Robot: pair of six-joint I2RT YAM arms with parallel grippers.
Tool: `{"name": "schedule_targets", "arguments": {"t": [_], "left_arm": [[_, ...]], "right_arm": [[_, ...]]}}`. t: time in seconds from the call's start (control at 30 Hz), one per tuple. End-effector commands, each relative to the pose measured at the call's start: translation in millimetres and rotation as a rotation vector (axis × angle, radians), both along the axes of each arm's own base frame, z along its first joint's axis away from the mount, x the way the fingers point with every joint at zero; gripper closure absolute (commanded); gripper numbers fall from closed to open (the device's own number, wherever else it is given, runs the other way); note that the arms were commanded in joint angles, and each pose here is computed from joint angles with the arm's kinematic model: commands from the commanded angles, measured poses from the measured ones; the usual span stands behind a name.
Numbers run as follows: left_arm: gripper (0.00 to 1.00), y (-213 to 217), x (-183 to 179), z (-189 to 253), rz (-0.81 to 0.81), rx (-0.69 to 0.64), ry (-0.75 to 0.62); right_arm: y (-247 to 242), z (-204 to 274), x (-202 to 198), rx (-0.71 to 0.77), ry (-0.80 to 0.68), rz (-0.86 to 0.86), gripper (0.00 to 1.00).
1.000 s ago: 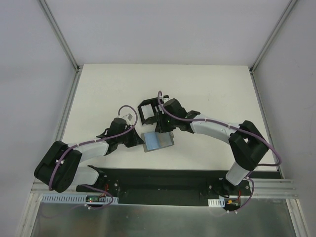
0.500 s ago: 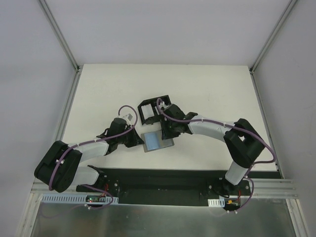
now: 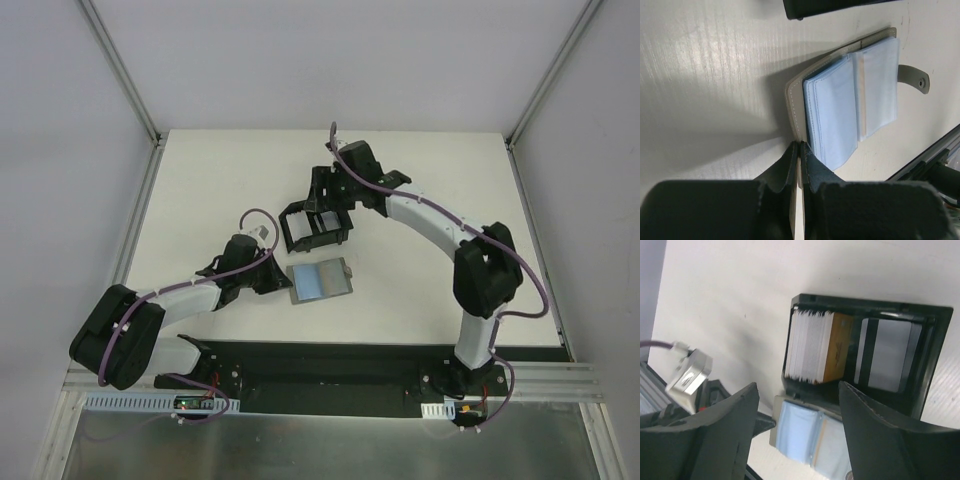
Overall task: Put the credit cards into the card holder
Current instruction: Pick up the credit card from the storage box.
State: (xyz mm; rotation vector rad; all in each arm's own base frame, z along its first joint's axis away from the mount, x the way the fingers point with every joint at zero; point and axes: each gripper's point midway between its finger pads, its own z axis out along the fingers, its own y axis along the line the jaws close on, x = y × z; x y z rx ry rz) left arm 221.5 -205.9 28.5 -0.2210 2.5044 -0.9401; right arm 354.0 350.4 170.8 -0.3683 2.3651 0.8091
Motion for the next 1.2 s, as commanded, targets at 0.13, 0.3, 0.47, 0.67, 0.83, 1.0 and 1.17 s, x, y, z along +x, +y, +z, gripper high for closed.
{"name": "schedule_targets", "arguments": {"t": [0.13,0.3,0.47,0.67,0.83,1.0,1.17], "left_arm": [[1.00,5.4,15.3,6.9,0.012,0.033,-0.037],[1.00,7.6,13.5,2.6,0.003,0.039,-0.030],[1.00,9.3,15.6,3.6,-0.001,0.044,-0.037],[1.00,11.2,15.3,3.6,-0.004,0.047,-0.035],[1.00,12.7,16.0,2.3,0.000,0.049,-0.030],[1.00,11.5,17.5,2.5,-0.005,0.045,-0.025],[1.00,10.4,18.3,3.3,-0.011,0.042,-0.025]], "right_arm": [[25.1,-28.4,18.5,0.034,0.114,0.074,0.26],[35.6,-47.2,21.9,0.055,0.161,0.087,0.24],[42.5,-61.3,24.4,0.077,0.199,0.088,0.24],[48.0,-73.7,26.1,0.092,0.240,0.090,0.23],[51.7,-76.8,23.1,0.109,0.261,0.108,0.22],[51.7,-70.0,22.7,0.131,0.259,0.122,0.33],[50.3,-59.2,25.3,0.149,0.237,0.122,0.44]]}}
